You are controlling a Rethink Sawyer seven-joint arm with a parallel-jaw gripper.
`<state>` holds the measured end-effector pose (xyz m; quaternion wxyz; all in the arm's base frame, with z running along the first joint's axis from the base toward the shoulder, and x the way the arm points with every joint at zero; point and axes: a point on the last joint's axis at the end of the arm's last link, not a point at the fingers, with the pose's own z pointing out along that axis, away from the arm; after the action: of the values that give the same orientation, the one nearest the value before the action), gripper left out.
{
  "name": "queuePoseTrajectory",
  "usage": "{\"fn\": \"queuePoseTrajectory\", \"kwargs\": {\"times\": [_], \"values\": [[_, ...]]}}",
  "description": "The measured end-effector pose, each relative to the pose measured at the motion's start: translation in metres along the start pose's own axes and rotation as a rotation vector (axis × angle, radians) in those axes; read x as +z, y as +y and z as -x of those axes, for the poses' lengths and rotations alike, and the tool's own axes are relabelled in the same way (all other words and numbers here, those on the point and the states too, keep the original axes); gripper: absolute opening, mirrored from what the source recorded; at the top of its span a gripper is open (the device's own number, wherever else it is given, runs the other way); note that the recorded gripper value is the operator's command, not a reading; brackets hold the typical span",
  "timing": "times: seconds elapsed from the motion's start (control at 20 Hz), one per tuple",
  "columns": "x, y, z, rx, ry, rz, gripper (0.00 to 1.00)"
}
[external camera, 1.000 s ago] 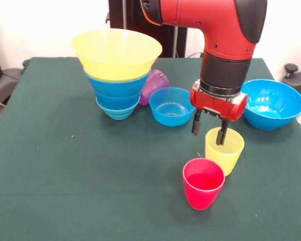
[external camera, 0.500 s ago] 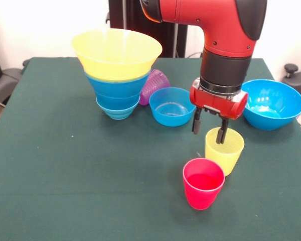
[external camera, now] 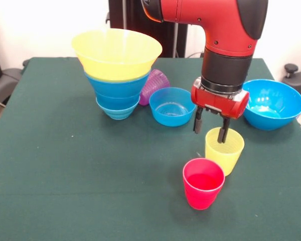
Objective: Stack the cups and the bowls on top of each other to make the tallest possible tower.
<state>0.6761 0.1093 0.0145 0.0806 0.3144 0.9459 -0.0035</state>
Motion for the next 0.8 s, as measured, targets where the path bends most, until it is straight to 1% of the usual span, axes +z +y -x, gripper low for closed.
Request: {"fn": "queuePoseTrajectory", "kwargs": {"times": [0.5,0.6,0.8], "values": [[0.003,-0.001,-0.003,-0.004,0.002,-0.006,1.00],[0.005,-0.002,-0.005,-0.007,0.004,-0.012,1.00],[0.020,-0.007,-0.013,-0.017,0.013,-0.036,1.00]]}}
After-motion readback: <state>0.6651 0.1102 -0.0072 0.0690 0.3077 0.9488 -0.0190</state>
